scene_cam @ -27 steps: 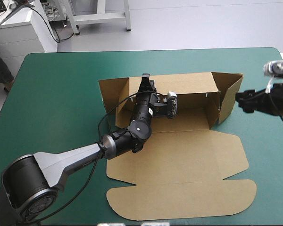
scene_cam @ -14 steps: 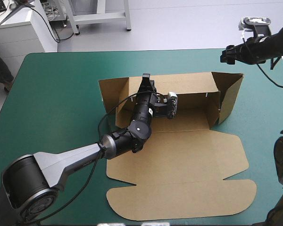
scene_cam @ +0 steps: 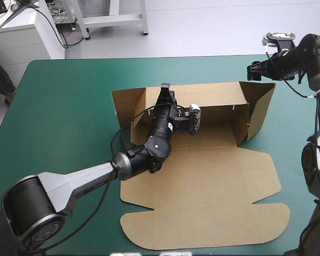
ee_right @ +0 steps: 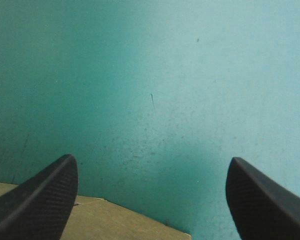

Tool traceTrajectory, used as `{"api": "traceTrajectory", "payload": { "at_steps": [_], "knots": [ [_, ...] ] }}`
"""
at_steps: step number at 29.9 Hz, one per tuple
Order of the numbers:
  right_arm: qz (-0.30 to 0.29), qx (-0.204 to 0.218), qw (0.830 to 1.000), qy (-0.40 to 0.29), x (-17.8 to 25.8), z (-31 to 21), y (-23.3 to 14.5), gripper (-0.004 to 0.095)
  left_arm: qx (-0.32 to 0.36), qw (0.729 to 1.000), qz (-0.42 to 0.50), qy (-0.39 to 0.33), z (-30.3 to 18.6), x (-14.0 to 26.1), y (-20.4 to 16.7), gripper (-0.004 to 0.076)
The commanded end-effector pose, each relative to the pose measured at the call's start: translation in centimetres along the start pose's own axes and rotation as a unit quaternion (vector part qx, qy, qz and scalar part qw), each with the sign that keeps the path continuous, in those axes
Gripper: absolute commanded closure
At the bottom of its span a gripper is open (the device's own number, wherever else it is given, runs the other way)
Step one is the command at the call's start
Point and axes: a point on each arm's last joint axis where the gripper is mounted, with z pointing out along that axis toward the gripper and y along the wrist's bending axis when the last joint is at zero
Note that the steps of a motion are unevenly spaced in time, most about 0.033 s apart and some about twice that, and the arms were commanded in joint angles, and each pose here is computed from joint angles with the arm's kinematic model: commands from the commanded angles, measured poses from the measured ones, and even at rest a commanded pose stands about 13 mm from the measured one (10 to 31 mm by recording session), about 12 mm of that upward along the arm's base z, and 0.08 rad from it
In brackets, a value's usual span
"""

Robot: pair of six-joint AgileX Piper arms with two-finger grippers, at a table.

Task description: Fold the box

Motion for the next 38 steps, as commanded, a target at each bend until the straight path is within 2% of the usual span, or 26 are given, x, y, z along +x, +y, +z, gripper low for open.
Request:
{"api": "traceTrajectory", "payload": {
  "at_steps": [1, 6, 11, 16, 23, 28, 33, 38],
  "knots": [
    [-0.012, 0.007, 0.999, -0.04, -0.8, -3.0, 0.7, 0.017, -0.009, 1.0, -0.019, -0.009, -0.8, 0.0, 1.4, 0.0732],
    [-0.023, 0.017, 1.0, -0.003, -0.1, -2.9, 0.4, 0.017, -0.01, 1.0, -0.021, -0.008, -0.8, 0.0, 1.4, 0.0732],
    [-0.014, 0.004, 1.0, 0.012, 0.5, -3.0, 0.0, 0.017, -0.011, 1.0, -0.021, -0.006, -0.8, 0.0, 1.4, 0.0732],
    [-0.031, -0.001, 0.999, 0.037, 2.1, -3.1, 0.2, 0.017, -0.011, 1.0, -0.022, -0.004, -0.8, 0.1, 1.4, 0.0732],
    [-0.031, -0.065, 0.997, 0.012, 4.0, -4.6, 1.1, 0.017, -0.011, 1.0, -0.022, -0.004, -0.8, 0.1, 1.4, 0.0732],
    [-0.025, -0.073, 0.997, -0.002, 6.4, -5.6, -0.1, 0.017, -0.011, 1.0, -0.022, -0.003, -0.8, 0.1, 1.4, 0.0732],
    [-0.049, -0.112, 0.992, -0.028, 8.9, -5.3, -0.4, 0.017, -0.011, 1.0, -0.022, -0.003, -0.8, 0.1, 1.4, 0.0732],
    [-0.092, -0.137, 0.986, -0.023, 10.7, -3.8, -0.1, 0.017, -0.011, 1.0, -0.022, -0.004, -0.8, 0.1, 1.4, 0.0732]
  ]
}}
